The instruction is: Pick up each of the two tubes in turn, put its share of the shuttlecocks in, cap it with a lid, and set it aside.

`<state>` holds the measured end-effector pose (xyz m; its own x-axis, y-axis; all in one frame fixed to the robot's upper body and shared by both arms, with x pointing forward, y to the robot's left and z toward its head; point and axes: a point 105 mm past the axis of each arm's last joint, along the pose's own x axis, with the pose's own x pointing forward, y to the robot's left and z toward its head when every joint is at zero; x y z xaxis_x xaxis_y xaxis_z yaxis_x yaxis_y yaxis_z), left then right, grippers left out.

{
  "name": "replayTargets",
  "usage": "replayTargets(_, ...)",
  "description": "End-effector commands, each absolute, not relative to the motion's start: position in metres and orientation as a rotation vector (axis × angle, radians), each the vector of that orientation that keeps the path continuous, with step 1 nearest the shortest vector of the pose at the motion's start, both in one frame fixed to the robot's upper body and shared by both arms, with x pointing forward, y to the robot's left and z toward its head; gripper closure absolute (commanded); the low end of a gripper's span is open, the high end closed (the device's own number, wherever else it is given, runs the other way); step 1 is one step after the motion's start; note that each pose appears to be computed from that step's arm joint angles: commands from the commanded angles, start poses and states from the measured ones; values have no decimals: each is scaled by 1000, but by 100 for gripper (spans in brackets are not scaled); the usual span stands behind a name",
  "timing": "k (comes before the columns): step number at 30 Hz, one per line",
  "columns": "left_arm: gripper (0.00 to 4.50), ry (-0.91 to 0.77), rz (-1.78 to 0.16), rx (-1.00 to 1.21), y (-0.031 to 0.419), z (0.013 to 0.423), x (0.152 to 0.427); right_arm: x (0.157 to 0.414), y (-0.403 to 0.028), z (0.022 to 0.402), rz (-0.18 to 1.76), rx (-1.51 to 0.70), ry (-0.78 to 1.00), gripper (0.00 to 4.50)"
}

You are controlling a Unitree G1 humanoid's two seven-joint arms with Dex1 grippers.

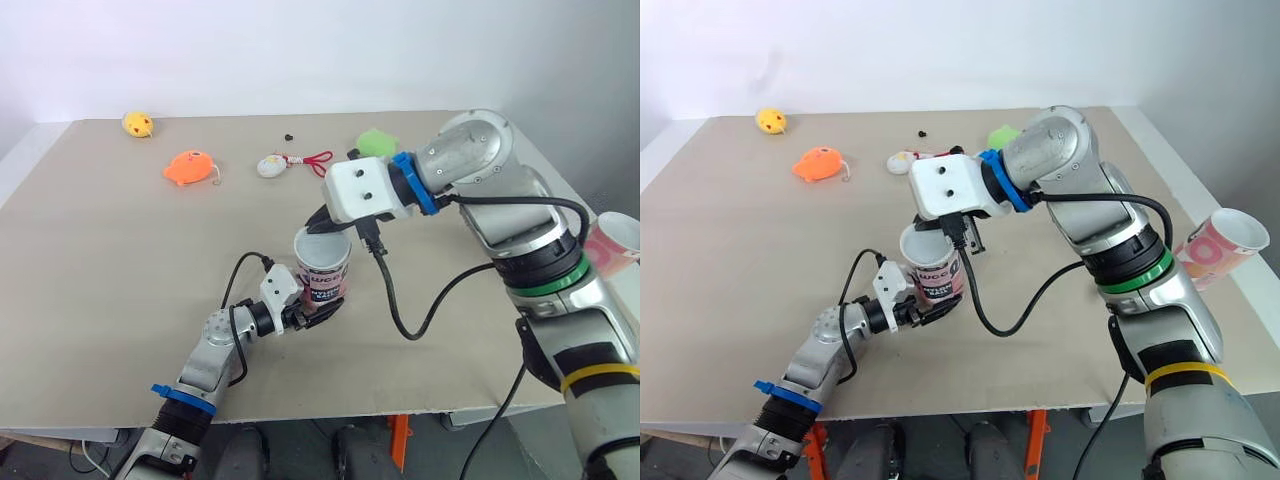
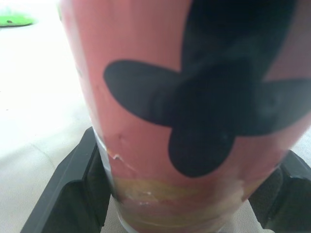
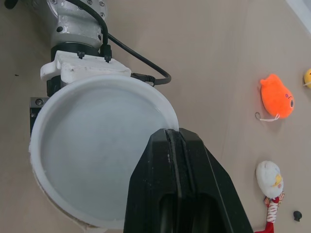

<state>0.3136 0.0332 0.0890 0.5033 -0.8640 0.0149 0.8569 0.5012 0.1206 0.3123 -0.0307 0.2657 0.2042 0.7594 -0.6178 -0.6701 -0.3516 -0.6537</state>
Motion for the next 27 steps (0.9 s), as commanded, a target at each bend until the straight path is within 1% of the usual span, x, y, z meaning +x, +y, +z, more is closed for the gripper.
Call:
replayTargets(1, 127, 44, -1037, 90, 36, 62, 309, 305, -23, 262, 1523, -1269, -137, 448)
replayTargets(3, 127, 45, -1038, 89, 36, 62, 309, 305, -22, 262, 1521, -1270, -144, 448)
replayTargets(5, 127, 46, -1040, 89, 35, 61, 308, 305, -22, 262, 1520, -1266, -148, 379)
replayTargets(6, 127, 47, -1042, 89, 35, 61, 308, 305, -22, 262, 1520, -1264, -150, 355)
replayTargets(7, 127, 47, -1042, 90, 35, 61, 308, 306, -22, 263, 1519, -1261, -152, 300)
replayTargets(8, 127, 48, -1042, 89, 35, 61, 309, 306, -22, 264, 1516, -1258, -157, 260)
replayTargets(9, 127, 48, -1042, 89, 35, 61, 309, 306, -22, 266, 1513, -1255, -161, 204)
replayTargets(11, 127, 49, -1042, 89, 35, 61, 309, 307, -23, 269, 1508, -1251, -169, 118)
replayTargets(12, 127, 50, -1043, 89, 35, 61, 309, 307, -23, 272, 1501, -1248, -177, 58)
replayTargets(13, 127, 50, -1043, 89, 35, 61, 309, 309, -23, 277, 1486, -1243, -194, 16)
replayTargets(14, 127, 50, -1043, 89, 35, 61, 309, 310, -24, 285, 1468, -1232, -212, 2)
replayTargets(17, 127, 51, -1044, 89, 36, 61, 308, 310, -27, 306, 1441, -1212, -253, 2)
replayTargets(20, 127, 50, -1043, 89, 35, 61, 309, 301, -33, 329, 1439, -1187, -305, 2)
replayTargets(21, 127, 50, -1043, 88, 35, 61, 309, 298, -36, 333, 1444, -1192, -305, 55)
replayTargets(22, 127, 50, -1042, 88, 35, 61, 309, 296, -38, 333, 1450, -1205, -295, 87)
replayTargets(23, 127, 50, -1042, 87, 35, 61, 309, 295, -42, 330, 1460, -1235, -267, 132)
replayTargets(24, 127, 50, -1043, 87, 35, 61, 309, 294, -45, 326, 1471, -1262, -235, 192)
replayTargets(25, 127, 50, -1043, 87, 35, 61, 309, 293, -48, 321, 1487, -1285, -205, 232)
replayTargets(27, 127, 50, -1045, 87, 35, 61, 310, 291, -50, 309, 1522, -1312, -155, 341)
